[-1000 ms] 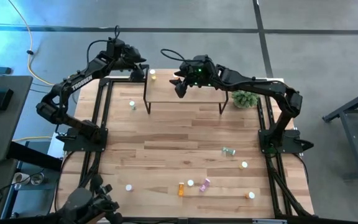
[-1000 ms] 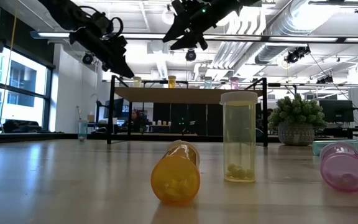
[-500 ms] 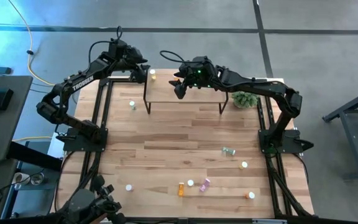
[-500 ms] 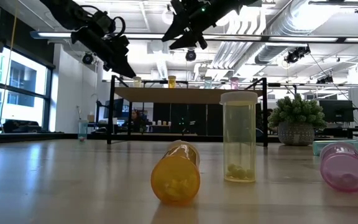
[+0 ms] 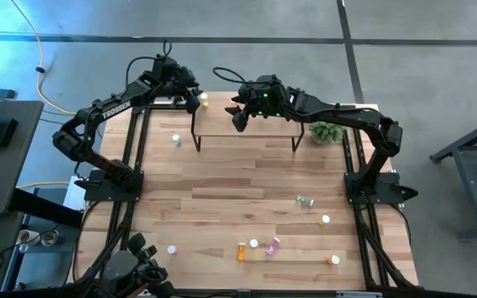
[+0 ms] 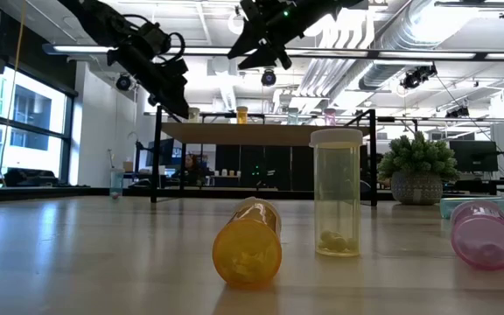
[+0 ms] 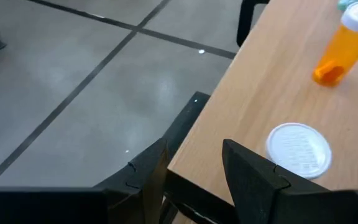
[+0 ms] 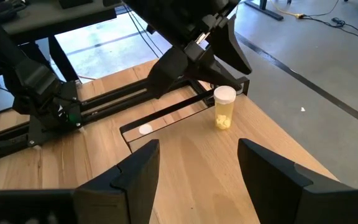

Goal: Pick and place medicine bottles onto shelf by color
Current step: Adjust the yellow pill bottle

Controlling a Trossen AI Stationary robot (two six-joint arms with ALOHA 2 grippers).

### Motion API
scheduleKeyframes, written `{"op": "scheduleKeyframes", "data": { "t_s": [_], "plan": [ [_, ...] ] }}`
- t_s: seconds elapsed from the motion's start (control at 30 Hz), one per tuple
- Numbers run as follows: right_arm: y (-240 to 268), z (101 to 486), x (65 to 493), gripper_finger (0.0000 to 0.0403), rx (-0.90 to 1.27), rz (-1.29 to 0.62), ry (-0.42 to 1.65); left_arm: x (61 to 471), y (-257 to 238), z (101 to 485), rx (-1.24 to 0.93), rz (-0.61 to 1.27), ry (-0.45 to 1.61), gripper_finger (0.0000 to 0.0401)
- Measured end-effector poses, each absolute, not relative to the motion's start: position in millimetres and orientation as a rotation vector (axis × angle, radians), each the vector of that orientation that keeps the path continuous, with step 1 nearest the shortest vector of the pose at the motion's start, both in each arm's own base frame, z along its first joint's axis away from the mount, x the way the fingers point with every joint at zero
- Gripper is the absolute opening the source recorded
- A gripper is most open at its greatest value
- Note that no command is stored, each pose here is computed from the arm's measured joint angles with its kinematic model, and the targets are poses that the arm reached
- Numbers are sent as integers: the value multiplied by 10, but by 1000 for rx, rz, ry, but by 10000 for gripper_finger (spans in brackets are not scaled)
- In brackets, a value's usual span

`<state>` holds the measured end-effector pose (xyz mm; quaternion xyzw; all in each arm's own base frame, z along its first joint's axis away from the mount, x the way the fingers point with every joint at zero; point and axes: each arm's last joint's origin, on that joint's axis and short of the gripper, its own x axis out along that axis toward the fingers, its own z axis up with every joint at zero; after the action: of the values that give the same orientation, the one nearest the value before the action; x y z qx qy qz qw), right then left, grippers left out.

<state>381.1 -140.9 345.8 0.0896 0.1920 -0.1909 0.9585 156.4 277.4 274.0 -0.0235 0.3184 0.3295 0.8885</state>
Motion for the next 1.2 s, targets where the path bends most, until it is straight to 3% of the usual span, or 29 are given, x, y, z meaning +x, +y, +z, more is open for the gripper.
{"op": "scheduleKeyframes", "data": {
  "t_s": [0.33, 1.2],
  "plan": [
    [-1401, 3458, 3814, 208, 181, -385, 390, 1608, 2744, 2742, -50, 609, 636, 145],
    [-1411, 3457, 3812, 208, 197, -391, 386, 1592, 2719, 2698, -44, 626, 711, 145]
  ]
}}
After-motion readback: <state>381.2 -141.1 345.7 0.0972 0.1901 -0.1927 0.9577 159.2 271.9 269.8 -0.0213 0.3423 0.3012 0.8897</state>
